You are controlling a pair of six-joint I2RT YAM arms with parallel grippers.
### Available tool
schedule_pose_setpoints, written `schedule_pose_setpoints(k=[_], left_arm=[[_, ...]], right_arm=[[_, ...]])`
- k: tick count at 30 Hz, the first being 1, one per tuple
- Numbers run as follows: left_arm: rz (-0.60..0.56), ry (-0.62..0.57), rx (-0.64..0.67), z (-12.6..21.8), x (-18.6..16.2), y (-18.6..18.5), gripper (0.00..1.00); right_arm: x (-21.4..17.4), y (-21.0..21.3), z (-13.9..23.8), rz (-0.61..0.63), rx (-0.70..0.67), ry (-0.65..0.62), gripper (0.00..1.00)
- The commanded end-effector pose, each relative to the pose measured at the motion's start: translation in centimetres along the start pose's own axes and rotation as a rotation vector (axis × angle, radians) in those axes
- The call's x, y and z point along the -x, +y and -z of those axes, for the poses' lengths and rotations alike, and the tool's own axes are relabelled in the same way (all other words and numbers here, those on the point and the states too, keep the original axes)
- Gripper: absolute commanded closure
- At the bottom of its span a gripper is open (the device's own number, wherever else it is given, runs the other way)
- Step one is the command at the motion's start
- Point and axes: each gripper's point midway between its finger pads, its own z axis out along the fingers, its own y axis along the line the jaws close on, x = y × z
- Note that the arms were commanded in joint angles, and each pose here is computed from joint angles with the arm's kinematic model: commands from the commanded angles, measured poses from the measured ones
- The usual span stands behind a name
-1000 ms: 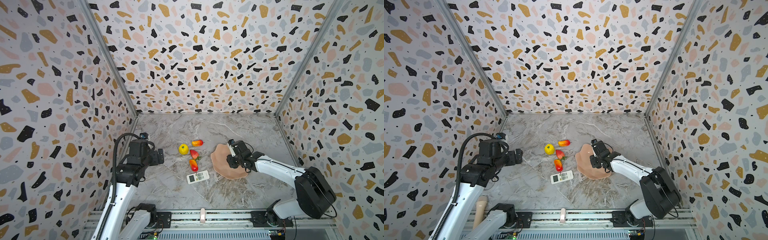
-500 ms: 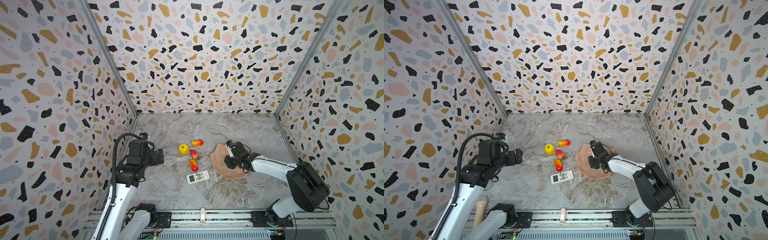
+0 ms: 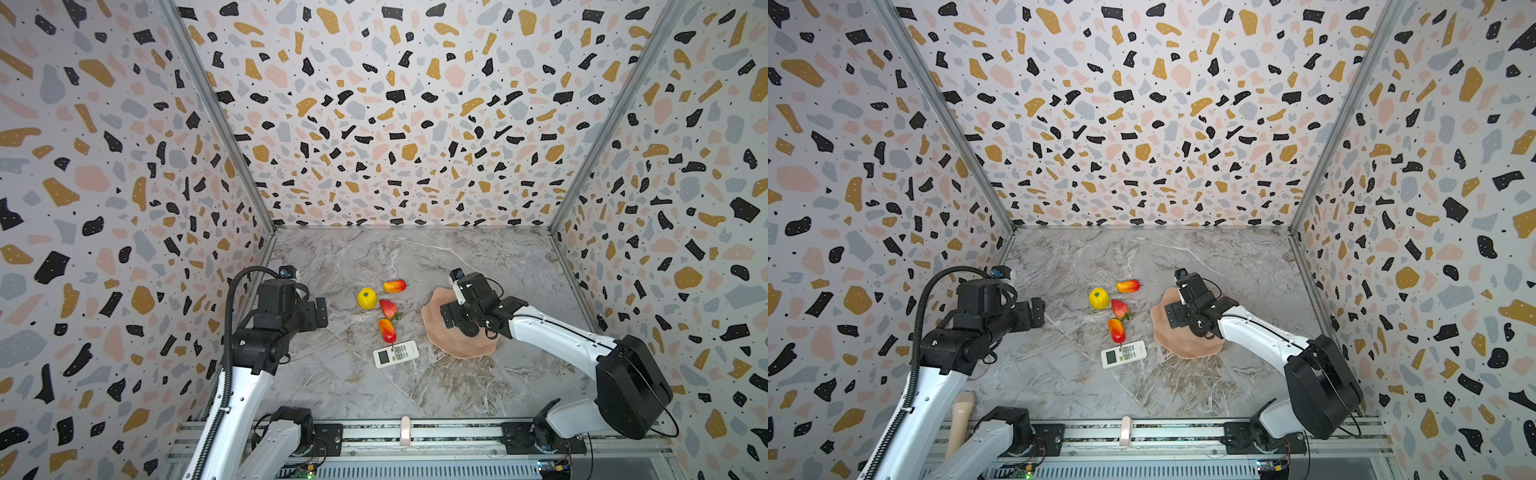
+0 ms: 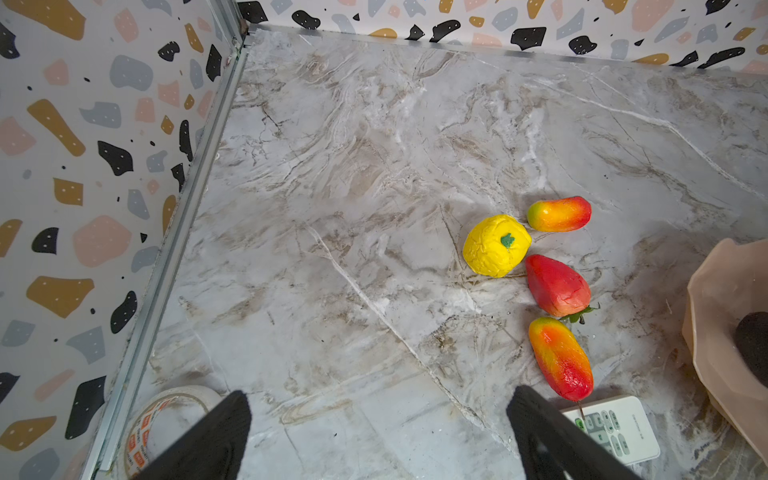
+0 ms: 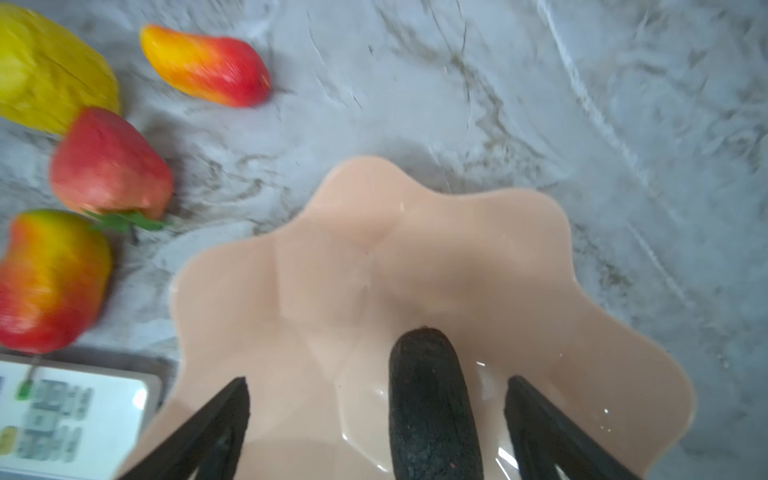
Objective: Place and organize the fake fruits in the fruit bowl
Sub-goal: 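Open the right gripper to release the avocado and rise, then move the right gripper to the mango nearest the remote and grasp it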
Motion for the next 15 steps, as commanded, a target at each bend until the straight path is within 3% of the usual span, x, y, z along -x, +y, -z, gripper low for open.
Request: schedule_pose_setpoints(k=[1,8,11,15], left_arm=[[-0.016,-0.011,-0.016,0.1,0.1,-0.3,0.01],[-0.016,-0.014,-0.006,0.1,0.1,-0.1,0.00],[-0.013,-0.016,-0.002,0.2,0.2,0.0,0.00],[-0.014,-0.021,-0.006,0.3,0.2,-0.1,0.01]], right_arm=[[2.8,4.5,2.3,0.068,0.083,-0.059,0.01],[4.4,14.6,-0.1,0.165,0.198,-0.056,0.01],[4.4,17.3,-1.3,0.188,0.238,-0.050,0.01],[3.3,18.0,-3.2,0.187,0.214,-0.011,0.01]])
